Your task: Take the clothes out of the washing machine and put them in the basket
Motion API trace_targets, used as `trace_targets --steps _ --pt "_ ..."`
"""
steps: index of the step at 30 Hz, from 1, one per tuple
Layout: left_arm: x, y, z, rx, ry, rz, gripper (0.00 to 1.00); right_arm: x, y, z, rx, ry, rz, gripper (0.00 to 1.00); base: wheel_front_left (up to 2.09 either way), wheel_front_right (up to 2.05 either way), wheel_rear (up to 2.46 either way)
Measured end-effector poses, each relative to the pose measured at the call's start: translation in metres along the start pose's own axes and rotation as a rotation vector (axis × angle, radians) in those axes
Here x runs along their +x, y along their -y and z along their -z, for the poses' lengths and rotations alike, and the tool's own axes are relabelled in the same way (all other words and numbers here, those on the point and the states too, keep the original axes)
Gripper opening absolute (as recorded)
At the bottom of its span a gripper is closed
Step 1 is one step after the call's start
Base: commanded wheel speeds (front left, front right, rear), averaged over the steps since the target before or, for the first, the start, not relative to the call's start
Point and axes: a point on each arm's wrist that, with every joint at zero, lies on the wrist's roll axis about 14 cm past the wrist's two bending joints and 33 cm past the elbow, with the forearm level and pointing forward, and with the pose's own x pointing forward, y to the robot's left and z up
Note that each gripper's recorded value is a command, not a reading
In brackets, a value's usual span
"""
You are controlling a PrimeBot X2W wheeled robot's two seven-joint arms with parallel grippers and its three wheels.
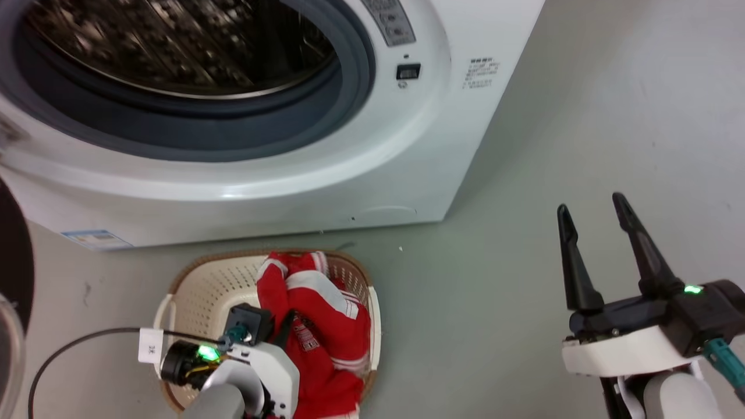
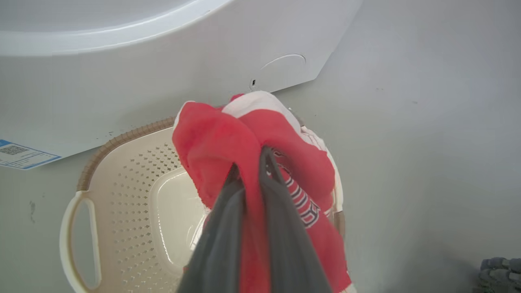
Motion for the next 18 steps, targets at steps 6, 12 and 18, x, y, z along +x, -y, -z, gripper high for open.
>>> trace_targets --steps 6,12,18 --pt "0.031 -0.009 0.031 -0.021 -0.118 0.006 0.0 0.018 0.01 0.023 -0.003 -0.04 0.018 1.0 0.0 0.0 0.0" --pt "0.056 -0.01 0.064 -0.007 -0.24 0.036 0.0 0.035 0.018 0.05 -0.003 -0.085 0.031 1.0 0.0 0.0 0.0" --pt "0.065 -0.02 0.105 0.008 -0.394 0.043 0.0 0.045 0.022 0.076 0.001 -0.129 0.036 1.0 0.0 0.0 0.0"
